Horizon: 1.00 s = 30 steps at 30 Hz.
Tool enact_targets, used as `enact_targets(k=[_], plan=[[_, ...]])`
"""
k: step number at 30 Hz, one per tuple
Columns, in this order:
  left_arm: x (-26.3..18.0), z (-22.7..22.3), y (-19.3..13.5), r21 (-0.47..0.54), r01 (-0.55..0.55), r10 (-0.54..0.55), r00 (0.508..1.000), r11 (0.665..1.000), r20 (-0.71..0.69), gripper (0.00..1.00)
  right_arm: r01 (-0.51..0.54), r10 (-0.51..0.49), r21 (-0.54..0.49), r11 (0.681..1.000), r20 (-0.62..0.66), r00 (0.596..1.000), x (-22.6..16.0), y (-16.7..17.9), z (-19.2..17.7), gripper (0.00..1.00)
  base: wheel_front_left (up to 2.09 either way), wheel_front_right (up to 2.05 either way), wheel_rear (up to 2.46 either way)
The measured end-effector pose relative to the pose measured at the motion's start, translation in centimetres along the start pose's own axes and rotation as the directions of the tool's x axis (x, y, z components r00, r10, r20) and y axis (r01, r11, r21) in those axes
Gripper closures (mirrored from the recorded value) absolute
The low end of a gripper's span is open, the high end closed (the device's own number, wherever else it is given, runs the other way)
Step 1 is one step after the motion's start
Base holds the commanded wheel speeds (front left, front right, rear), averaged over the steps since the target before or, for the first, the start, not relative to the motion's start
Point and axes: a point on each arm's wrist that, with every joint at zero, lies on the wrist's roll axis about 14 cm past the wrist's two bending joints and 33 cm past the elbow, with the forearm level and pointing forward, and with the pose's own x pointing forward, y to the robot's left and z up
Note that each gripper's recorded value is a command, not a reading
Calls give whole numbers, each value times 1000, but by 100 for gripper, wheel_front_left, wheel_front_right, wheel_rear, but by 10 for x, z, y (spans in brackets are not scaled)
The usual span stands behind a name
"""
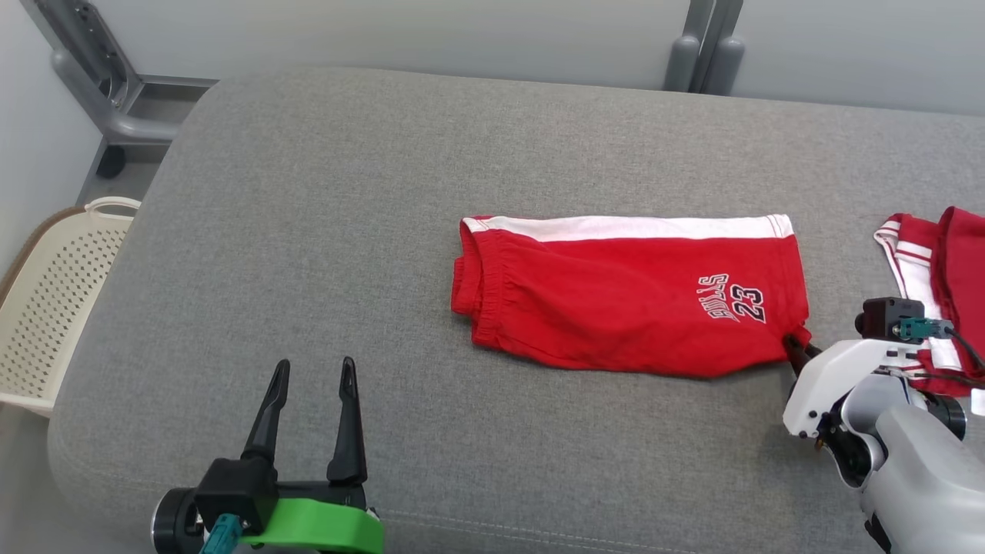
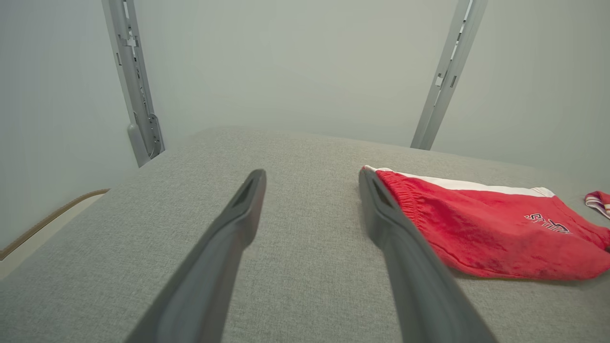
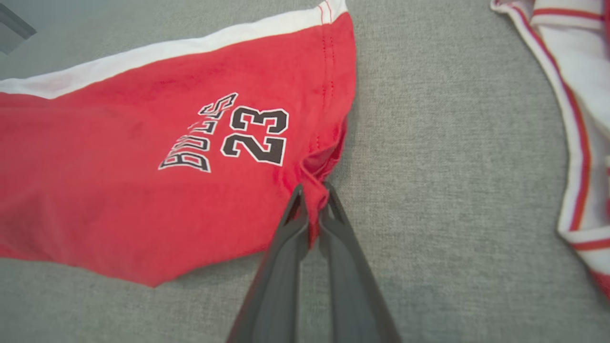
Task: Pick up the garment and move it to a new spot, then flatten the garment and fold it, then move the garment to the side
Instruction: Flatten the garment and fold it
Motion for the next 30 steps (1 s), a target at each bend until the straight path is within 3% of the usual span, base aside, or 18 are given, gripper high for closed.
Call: enact_targets(k=[1,2,3,8,16,25,30], plan=[[0,1,0,0,0,0,1000,1000,2,0,0,0,2,1000,-3,1000,-2,0,-2,100,0,0,0],[0,1,0,0,2,-2,1000,1000,3,0,0,0,4,1000,-7,1000,-4,0,-4,76,0,0,0],[0,1,-1,-1,3,-3,1000,1000,3,0,0,0,2,1000,-6,1000,-5,0,-4,1,0,0,0],[-4,-6,0,3,0,0,1000,1000,-18,0,10,-10,-2,1000,27,1000,-15,-3,3,0,0,0,0],[-15,-20,11,2,-35,35,997,999,-63,0,27,-28,10,1000,207,978,-44,-3,27,0,0,0,0],[-17,-22,14,40,-31,34,996,999,-84,0,66,-41,-39,997,467,883,-101,11,51,0,0,0,0],[-15,-22,9,31,-5,8,996,1000,-86,0,101,-90,7,995,508,857,-126,1,50,0,0,0,0]])
